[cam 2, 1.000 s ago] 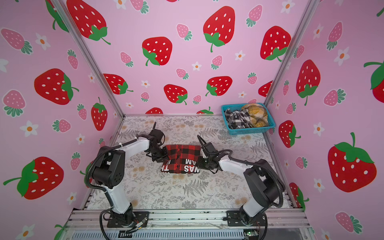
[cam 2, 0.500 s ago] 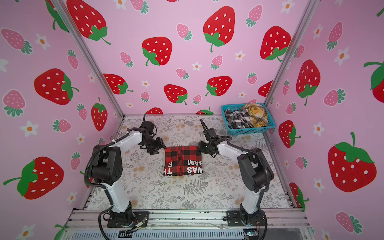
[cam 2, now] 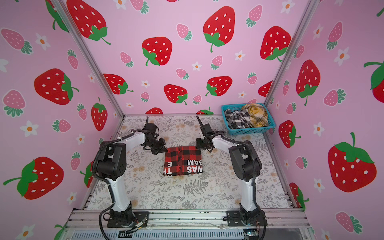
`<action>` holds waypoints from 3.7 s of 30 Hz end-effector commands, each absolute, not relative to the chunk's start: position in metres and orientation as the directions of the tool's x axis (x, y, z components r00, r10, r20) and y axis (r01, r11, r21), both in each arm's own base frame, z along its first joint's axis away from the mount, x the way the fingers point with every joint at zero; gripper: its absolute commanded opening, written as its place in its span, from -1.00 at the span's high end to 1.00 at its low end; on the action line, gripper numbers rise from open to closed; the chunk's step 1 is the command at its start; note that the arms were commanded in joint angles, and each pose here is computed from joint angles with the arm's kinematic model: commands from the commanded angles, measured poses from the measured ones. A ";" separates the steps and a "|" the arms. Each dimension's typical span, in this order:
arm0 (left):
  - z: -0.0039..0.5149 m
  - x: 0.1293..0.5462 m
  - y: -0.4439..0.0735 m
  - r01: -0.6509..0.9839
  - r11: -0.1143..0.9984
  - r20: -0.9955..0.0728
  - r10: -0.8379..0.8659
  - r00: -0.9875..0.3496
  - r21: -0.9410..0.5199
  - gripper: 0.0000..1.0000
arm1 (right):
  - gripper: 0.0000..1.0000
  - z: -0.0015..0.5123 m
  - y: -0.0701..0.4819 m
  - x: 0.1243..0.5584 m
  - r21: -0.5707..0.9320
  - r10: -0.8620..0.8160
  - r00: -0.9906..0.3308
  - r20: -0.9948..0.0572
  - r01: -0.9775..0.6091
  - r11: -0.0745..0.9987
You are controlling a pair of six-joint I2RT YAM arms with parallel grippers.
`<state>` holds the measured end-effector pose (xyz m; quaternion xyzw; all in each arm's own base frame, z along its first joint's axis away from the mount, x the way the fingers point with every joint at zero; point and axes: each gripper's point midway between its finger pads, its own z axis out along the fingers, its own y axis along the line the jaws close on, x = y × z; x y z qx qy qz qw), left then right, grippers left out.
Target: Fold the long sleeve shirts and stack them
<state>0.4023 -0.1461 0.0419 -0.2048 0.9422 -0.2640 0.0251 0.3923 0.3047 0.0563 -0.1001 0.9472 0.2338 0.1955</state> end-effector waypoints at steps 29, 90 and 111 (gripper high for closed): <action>0.117 0.341 -0.151 -0.317 0.850 -0.080 -0.383 -0.920 -0.420 0.16 | 0.20 0.133 0.312 0.349 0.357 -0.083 -0.871 -0.485 -0.283 0.890; 0.027 0.251 -0.174 -0.367 0.828 0.154 -0.334 -0.930 -0.424 0.83 | 0.64 0.055 0.394 0.175 0.483 -0.246 -0.924 -0.293 -0.365 0.796; 0.084 0.293 -0.172 -0.279 0.844 0.032 -0.298 -0.954 -0.458 0.69 | 0.55 0.101 0.317 0.266 0.441 -0.057 -0.921 -0.386 -0.238 0.866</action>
